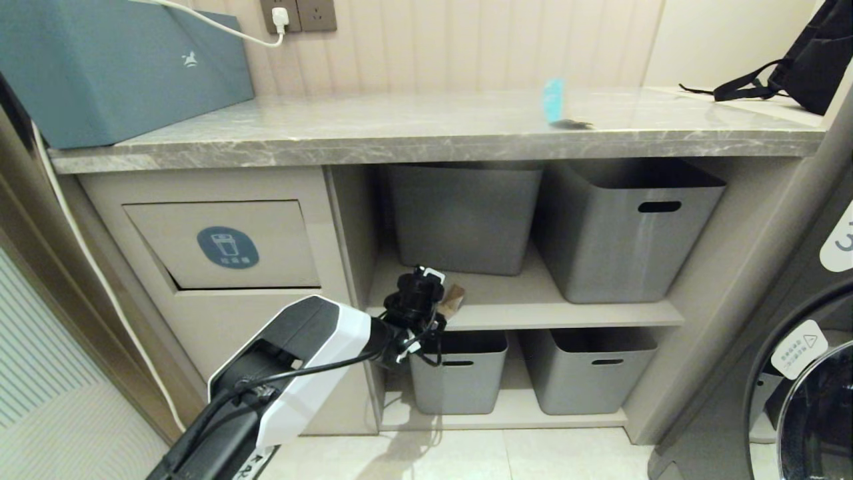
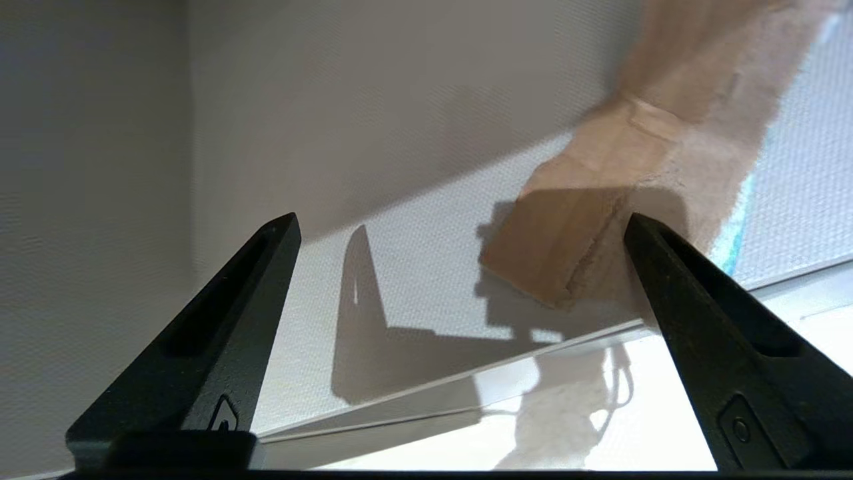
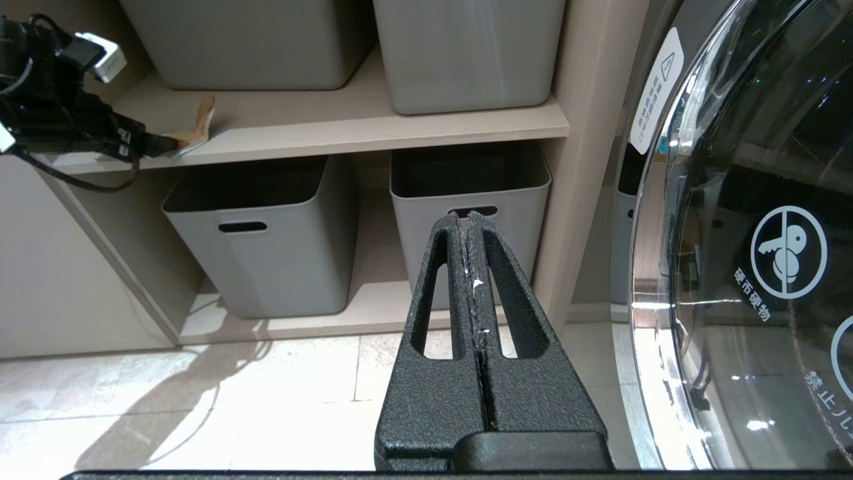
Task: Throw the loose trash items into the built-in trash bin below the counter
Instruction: Pick up the garbage
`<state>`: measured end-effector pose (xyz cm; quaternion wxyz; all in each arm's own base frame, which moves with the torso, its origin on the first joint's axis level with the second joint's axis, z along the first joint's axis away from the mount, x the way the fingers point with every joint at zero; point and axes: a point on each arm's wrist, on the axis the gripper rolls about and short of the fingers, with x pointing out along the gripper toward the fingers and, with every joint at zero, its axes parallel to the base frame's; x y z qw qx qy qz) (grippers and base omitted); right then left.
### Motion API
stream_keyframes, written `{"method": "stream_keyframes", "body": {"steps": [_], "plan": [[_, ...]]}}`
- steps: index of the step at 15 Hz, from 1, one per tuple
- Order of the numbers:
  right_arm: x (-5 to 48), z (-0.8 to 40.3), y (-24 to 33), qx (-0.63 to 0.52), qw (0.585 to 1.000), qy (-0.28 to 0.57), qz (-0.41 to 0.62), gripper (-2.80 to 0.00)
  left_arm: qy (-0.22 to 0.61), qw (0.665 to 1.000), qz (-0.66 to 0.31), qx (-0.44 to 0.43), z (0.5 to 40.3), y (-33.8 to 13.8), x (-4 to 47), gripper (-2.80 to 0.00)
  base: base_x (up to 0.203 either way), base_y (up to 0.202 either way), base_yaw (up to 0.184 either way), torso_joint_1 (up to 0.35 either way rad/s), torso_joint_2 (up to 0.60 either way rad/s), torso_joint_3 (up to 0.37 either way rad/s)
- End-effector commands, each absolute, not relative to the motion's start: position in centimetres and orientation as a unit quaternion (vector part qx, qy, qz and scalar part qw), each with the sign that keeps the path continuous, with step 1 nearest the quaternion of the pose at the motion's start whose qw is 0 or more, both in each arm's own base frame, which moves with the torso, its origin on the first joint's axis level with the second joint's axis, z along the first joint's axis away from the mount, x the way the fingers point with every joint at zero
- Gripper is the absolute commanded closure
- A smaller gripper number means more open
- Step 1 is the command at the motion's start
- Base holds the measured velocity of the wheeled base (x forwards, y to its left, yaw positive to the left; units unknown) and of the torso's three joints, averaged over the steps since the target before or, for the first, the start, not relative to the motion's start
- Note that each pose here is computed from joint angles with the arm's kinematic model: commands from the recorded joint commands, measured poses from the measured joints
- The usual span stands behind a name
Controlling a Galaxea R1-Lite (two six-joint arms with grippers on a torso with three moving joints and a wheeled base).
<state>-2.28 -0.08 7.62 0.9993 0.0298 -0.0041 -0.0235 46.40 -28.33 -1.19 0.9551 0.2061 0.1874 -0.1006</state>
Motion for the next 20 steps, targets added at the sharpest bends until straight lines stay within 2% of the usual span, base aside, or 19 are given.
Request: {"method": "stream_keyframes", "body": {"steps": [1, 6, 10, 14, 20], "plan": [[-2.3, 7.6, -0.1, 0.030, 0.999, -0.003, -0.024, 0.00, 0.185, 0.955, -0.098, 0.209, -0.5, -28.2, 46.4, -2.80, 0.000, 0.000, 0.000, 0.000, 0.00, 0.000], [-2.3, 7.6, -0.1, 0.030, 0.999, -0.003, -0.024, 0.00, 0.174, 0.960, -0.082, 0.205, 1.3, -28.1, 46.4, -2.80, 0.000, 0.000, 0.000, 0.000, 0.00, 0.000], [-2.3, 7.6, -0.1, 0.030, 0.999, -0.003, -0.024, 0.00, 0.128, 0.968, -0.146, 0.157, 2.3, -29.9, 45.8, -2.80, 0.000, 0.000, 0.000, 0.000, 0.00, 0.000], [-2.3, 7.6, -0.1, 0.030, 0.999, -0.003, -0.024, 0.00, 0.130, 0.958, -0.229, 0.112, 1.1, -31.6, 44.9, -2.80, 0.000, 0.000, 0.000, 0.000, 0.00, 0.000], [-2.3, 7.6, -0.1, 0.030, 0.999, -0.003, -0.024, 0.00, 0.129, 0.957, -0.248, 0.074, -0.4, -30.8, 45.7, -2.80, 0.000, 0.000, 0.000, 0.000, 0.00, 0.000]]}}
